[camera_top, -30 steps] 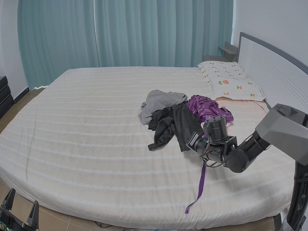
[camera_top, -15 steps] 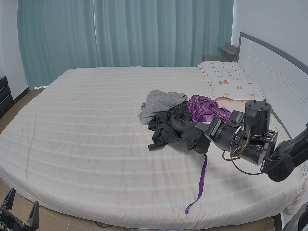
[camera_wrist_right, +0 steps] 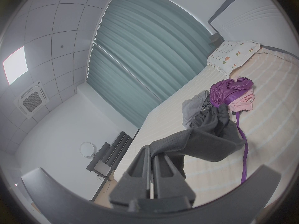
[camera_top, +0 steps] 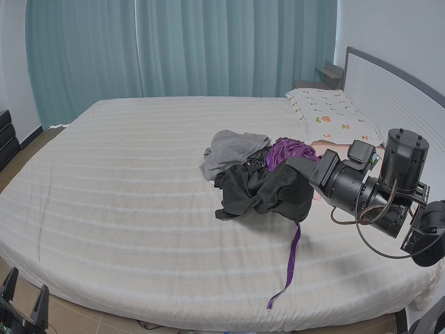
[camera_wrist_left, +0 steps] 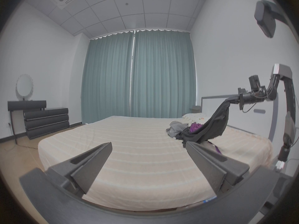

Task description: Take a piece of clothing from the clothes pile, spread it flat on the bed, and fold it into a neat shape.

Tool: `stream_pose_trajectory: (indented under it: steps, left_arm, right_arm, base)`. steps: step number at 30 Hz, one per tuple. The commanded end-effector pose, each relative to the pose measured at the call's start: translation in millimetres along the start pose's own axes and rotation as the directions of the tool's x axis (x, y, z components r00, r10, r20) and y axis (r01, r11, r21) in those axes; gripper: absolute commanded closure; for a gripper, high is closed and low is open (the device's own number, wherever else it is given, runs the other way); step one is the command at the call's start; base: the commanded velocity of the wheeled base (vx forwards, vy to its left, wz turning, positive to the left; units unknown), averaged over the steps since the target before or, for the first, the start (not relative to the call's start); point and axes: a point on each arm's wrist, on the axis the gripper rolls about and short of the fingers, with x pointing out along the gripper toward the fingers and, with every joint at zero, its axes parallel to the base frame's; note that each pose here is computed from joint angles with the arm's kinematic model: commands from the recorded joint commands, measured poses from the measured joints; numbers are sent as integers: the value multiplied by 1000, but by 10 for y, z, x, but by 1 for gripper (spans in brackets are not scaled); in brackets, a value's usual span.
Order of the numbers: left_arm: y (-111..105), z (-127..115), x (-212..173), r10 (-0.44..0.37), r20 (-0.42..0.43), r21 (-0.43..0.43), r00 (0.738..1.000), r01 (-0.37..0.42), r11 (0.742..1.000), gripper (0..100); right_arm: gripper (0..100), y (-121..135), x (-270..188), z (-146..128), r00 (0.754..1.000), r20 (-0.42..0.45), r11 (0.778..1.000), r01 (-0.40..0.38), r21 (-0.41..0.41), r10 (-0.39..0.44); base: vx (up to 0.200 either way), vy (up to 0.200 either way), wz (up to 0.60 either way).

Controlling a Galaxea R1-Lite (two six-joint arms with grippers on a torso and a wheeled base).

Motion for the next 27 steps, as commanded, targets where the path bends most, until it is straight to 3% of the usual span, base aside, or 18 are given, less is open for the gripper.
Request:
stream_pose_trajectory:
  steps: [1, 2, 3, 4, 6, 9, 14, 18, 23, 26, 27]
  left_arm:
    - [-64, 635, -4, -129, 95, -81, 987, 137, 987, 0]
    - [-72, 628, 93, -168, 25, -87, 985, 170, 982, 0]
    - [-72, 630, 105, -171, 19, -88, 985, 172, 981, 0]
    - [-73, 630, 273, -176, -81, -108, 981, 167, 980, 0]
    - [-72, 655, 472, -172, -175, -139, 969, 149, 979, 0]
    - [-73, 681, 613, -172, -218, -158, 961, 140, 978, 0]
    - [-91, 661, 1180, -200, -329, -173, 923, 149, 974, 0]
    - [-90, 536, 1559, -193, -418, -185, 887, 125, 975, 0]
    - [-93, 439, 1866, -193, -472, -194, 860, 112, 975, 0]
    - [-151, 318, 2154, -213, -530, -205, 821, 120, 971, 0]
    - [-151, 318, 2154, -213, -530, -205, 821, 120, 971, 0]
  right_arm:
    - [100, 12, 25, -17, 1000, -2, 1000, -7, 0, 7]
    - [100, 3, 31, -26, 1000, -4, 1000, -3, -2, 3]
    - [100, 4, 31, -24, 1000, -3, 1000, -4, -2, 4]
    - [100, 2, 26, -25, 1000, -4, 1000, -3, -2, 3]
    - [100, 3, 15, -17, 1000, -1, 1000, -2, -2, 2]
    - [100, 0, 8, -7, 1000, 3, 1000, -1, -2, 1]
    - [100, -44, 55, -17, 1000, 1, 1000, 14, 0, -14]
    - [100, -49, 77, -16, 1000, 4, 1000, 18, 0, -18]
    - [100, -80, 84, 14, 1000, 10, 1000, 25, 0, -25]
    - [100, -119, 96, 44, 999, 19, 999, 37, 8, -37]
    - [100, -119, 96, 44, 999, 19, 999, 37, 8, -37]
  base:
    - [0, 0, 0]
    - [0, 0, 0]
    - [0, 0, 0]
    - [0, 0, 0]
    - [0, 0, 0]
    - [0, 0, 0]
    - [0, 0, 0]
    - [0, 0, 0]
    - [0, 0, 0]
    - [0, 0, 0]
    - [0, 0, 0]
